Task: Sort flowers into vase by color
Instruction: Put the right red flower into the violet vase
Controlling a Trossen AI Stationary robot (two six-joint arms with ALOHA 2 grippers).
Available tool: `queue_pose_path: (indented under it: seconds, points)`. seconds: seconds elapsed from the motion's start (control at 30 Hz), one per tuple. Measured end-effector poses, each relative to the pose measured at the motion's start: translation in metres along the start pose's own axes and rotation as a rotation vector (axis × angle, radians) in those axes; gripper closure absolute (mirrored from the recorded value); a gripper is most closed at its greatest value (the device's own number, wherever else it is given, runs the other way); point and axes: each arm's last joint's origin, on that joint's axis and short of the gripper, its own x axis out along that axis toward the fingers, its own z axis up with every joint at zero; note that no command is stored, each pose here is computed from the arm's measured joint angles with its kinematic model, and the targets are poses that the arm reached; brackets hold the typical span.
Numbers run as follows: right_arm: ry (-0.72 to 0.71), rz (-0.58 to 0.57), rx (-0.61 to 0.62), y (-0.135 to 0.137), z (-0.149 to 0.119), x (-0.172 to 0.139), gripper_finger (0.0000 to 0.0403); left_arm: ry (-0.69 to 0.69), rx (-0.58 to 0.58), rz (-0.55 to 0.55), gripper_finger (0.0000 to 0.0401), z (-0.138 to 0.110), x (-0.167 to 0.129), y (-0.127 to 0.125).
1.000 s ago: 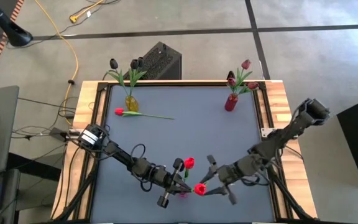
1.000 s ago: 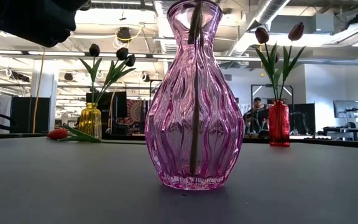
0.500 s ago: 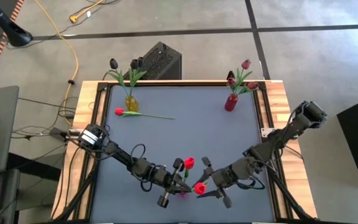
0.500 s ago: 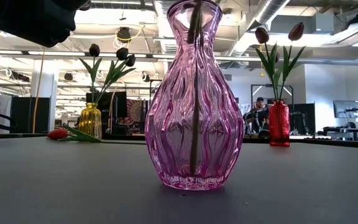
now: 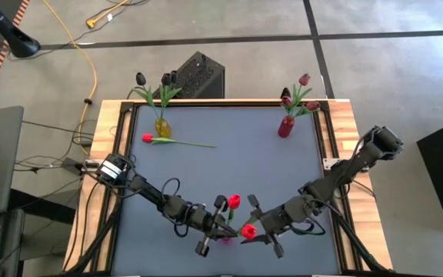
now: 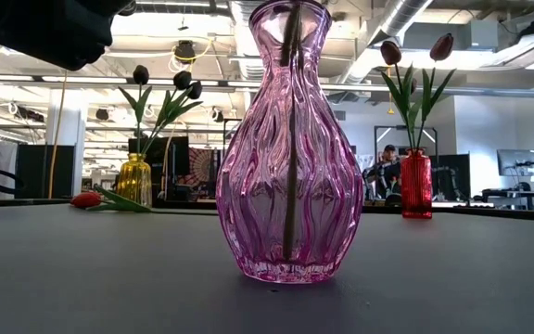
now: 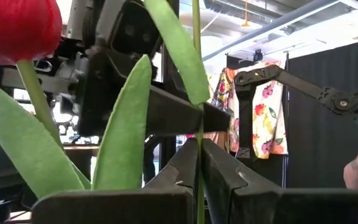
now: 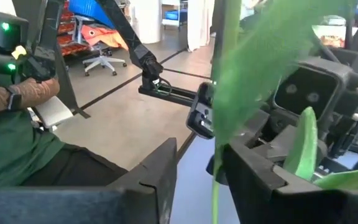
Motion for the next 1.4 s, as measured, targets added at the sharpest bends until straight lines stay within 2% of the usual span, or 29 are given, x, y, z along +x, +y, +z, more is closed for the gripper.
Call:
queue_pose_path:
  seconds: [0.2, 0.53, 0.9, 1.1, 1.27, 1.4]
  points:
    - [0.0, -0.006, -0.004, -0.0013, -0.0046, 0.0058, 0.0285, 0.003, -0.001, 0.006, 0.0401, -0.0003, -0.0001, 0.0002]
    - [-0.002, -0.007, -0.008, -0.0014, -0.0042, 0.0058, 0.0319, 0.002, -0.003, 0.006, 0.0401, -0.0002, -0.0001, 0.0002]
    - [-0.001, -0.009, -0.008, -0.0016, -0.0043, 0.0058, 0.0382, 0.001, 0.017, 0.005, 0.0395, -0.0001, 0.0, -0.0001]
    - [0.0, -0.008, 0.013, -0.0014, -0.0044, 0.0058, 0.0372, 0.001, 0.044, 0.0, 0.0345, 0.0, -0.0003, -0.0033]
    - [0.011, -0.008, 0.016, -0.0013, -0.0054, 0.0058, 0.0375, 0.021, 0.006, -0.02, 0.0291, -0.002, -0.0003, -0.0038]
    - [0.011, -0.008, 0.016, -0.0013, -0.0055, 0.0058, 0.0376, 0.041, -0.024, -0.057, 0.0264, -0.0036, -0.0002, -0.0048]
